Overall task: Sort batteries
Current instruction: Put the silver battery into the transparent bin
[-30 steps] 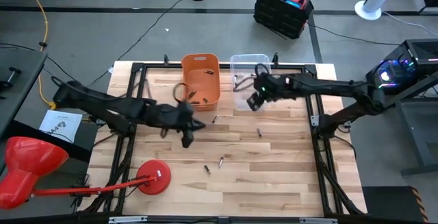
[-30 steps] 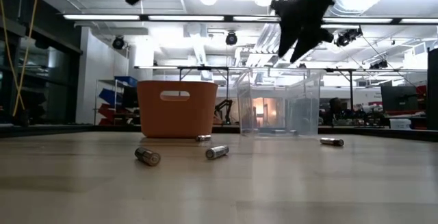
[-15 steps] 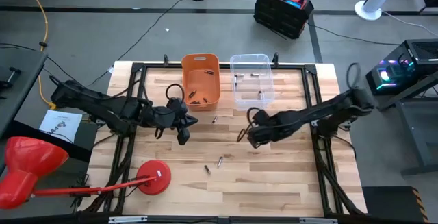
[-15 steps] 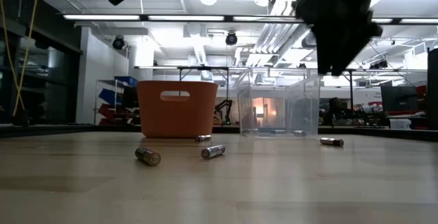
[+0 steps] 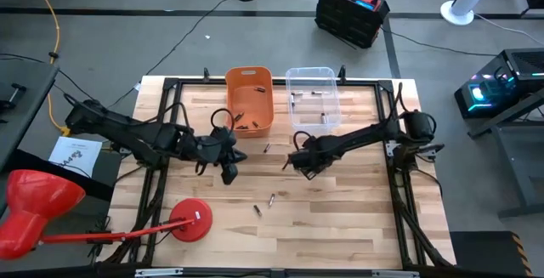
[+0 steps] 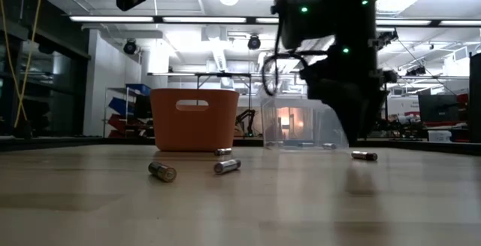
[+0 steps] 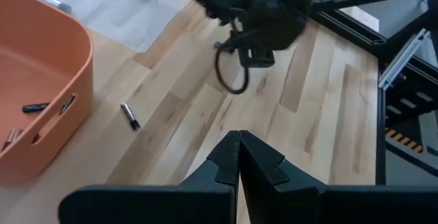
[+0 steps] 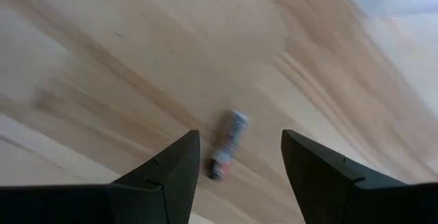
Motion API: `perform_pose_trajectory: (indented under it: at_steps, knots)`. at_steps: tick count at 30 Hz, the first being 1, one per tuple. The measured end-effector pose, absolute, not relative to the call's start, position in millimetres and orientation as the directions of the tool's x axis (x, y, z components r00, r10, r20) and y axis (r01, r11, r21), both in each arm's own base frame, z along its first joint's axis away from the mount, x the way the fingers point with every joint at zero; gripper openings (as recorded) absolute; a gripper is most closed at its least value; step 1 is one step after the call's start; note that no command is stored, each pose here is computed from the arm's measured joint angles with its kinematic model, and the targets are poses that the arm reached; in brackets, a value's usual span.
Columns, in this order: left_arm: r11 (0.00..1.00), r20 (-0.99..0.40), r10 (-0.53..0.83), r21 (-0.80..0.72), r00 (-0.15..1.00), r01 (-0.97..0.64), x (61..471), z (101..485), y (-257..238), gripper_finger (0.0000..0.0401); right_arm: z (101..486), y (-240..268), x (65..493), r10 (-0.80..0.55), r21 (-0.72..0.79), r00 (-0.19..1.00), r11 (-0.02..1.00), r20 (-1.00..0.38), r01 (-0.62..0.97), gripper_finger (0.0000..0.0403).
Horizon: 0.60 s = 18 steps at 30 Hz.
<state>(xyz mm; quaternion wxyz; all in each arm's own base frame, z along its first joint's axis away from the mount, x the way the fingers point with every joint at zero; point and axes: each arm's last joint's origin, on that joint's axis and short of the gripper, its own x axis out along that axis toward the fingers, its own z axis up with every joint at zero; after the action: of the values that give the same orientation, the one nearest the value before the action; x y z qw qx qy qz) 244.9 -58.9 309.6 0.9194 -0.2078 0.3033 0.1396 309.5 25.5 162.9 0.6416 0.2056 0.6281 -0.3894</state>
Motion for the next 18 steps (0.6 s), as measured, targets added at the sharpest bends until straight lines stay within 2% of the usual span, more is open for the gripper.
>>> perform_pose_trajectory:
  at_steps: [3,8,13,16,18]
  knots:
    - [0.878,-0.616,0.120,-0.300,0.778,-0.373,244.2,309.6,-61.9,0.0001,162.4,21.9,315.3,-0.207,-0.167,-0.043,0.630,-0.977,0.759,0.0200]
    - [0.880,-0.616,0.103,-0.309,0.781,-0.360,242.8,309.6,-67.2,0.0001,161.8,19.3,313.9,-0.185,-0.162,-0.056,0.626,-0.981,0.763,0.0200]
    - [0.884,-0.617,0.093,-0.310,0.782,-0.350,241.8,309.4,-70.5,0.0000,143.8,20.3,299.1,-0.115,-0.128,-0.071,0.626,-0.991,0.770,0.0200]
    - [0.884,-0.616,0.096,-0.308,0.782,-0.352,241.7,309.4,-70.5,0.0000,146.0,22.0,295.4,-0.073,-0.038,0.009,0.614,-0.997,0.788,0.0200]
    - [0.884,-0.616,0.097,-0.307,0.782,-0.352,241.7,309.4,-70.5,0.0000,149.1,23.1,294.0,-0.092,-0.011,0.057,0.610,-0.994,0.792,0.0200]
